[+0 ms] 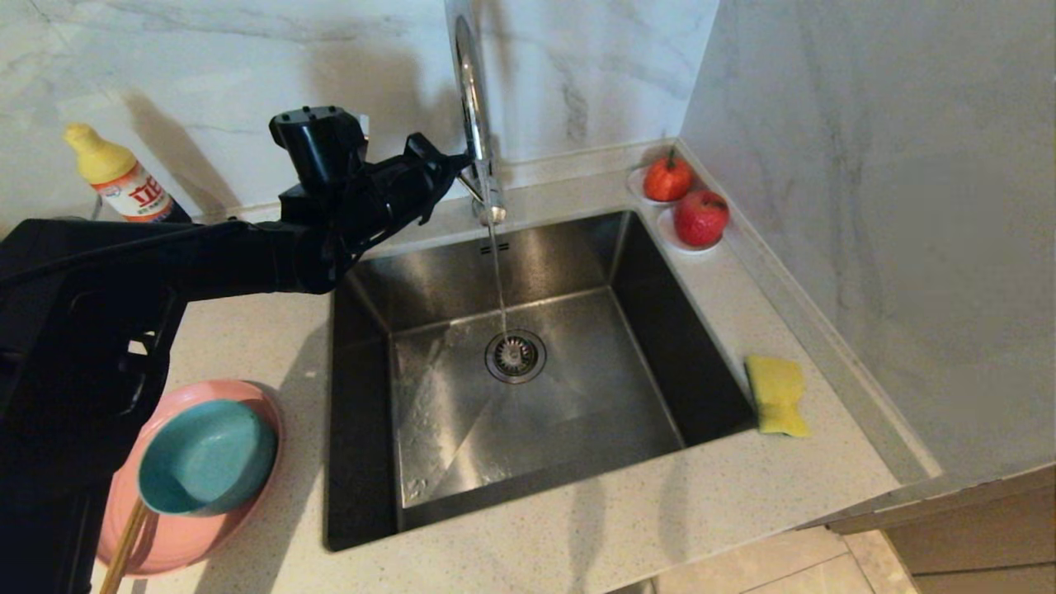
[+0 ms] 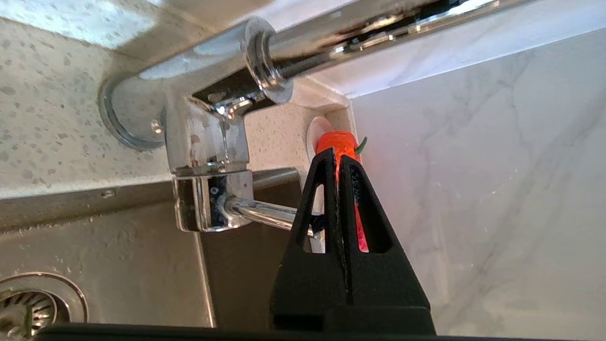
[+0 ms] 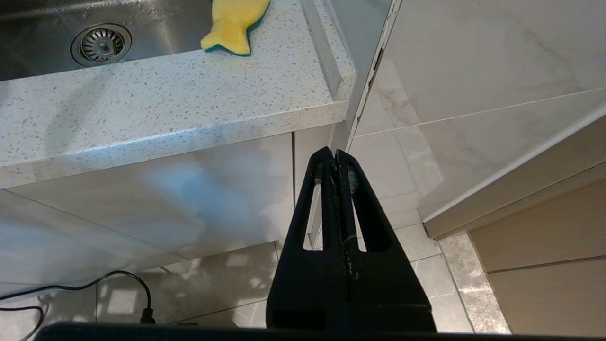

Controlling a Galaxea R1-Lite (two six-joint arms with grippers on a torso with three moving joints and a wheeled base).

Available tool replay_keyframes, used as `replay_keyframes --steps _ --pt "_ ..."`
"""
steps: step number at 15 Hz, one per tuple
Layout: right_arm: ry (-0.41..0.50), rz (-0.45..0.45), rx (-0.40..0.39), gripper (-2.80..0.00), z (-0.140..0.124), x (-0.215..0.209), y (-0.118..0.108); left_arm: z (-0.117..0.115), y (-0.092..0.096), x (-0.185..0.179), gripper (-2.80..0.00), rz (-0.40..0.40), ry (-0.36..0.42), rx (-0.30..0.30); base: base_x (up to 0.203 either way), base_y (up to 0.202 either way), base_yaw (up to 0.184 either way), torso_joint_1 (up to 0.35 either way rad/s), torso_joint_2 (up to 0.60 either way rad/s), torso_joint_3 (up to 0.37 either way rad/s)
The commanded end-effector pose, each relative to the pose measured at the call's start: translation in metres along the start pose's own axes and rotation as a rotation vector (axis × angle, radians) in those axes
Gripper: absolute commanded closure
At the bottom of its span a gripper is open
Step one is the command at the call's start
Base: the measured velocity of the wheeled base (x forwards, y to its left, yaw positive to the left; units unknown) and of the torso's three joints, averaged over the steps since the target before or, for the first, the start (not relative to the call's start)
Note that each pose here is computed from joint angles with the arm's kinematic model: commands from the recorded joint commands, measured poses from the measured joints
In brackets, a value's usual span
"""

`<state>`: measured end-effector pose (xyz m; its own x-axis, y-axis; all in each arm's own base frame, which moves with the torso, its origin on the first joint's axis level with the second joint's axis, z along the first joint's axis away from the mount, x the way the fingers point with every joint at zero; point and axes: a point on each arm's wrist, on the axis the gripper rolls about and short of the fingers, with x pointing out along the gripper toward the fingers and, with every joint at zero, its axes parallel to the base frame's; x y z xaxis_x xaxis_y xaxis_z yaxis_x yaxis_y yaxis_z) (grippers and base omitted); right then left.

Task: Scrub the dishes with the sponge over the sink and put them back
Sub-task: Turn on the faucet

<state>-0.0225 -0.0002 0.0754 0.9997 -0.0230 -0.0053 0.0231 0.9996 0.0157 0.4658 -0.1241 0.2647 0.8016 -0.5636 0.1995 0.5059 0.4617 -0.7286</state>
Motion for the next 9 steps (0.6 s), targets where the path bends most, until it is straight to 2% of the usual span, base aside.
replay_keyframes --steps 1,9 --pt "0.001 0.001 0.0 0.0 -0.0004 0.0001 0.0 -0.0026 0.0037 0.0006 0.0 0.008 0.008 -0.009 0.0 0.0 0.0 0.0 0.0 0.0" --pt "0.001 0.0 0.0 0.0 -0.0004 0.0001 0.0 -0.0022 -0.0017 -0.0071 0.0 0.022 0.021 -0.016 0.0 0.0 0.0 0.0 0.0 0.0"
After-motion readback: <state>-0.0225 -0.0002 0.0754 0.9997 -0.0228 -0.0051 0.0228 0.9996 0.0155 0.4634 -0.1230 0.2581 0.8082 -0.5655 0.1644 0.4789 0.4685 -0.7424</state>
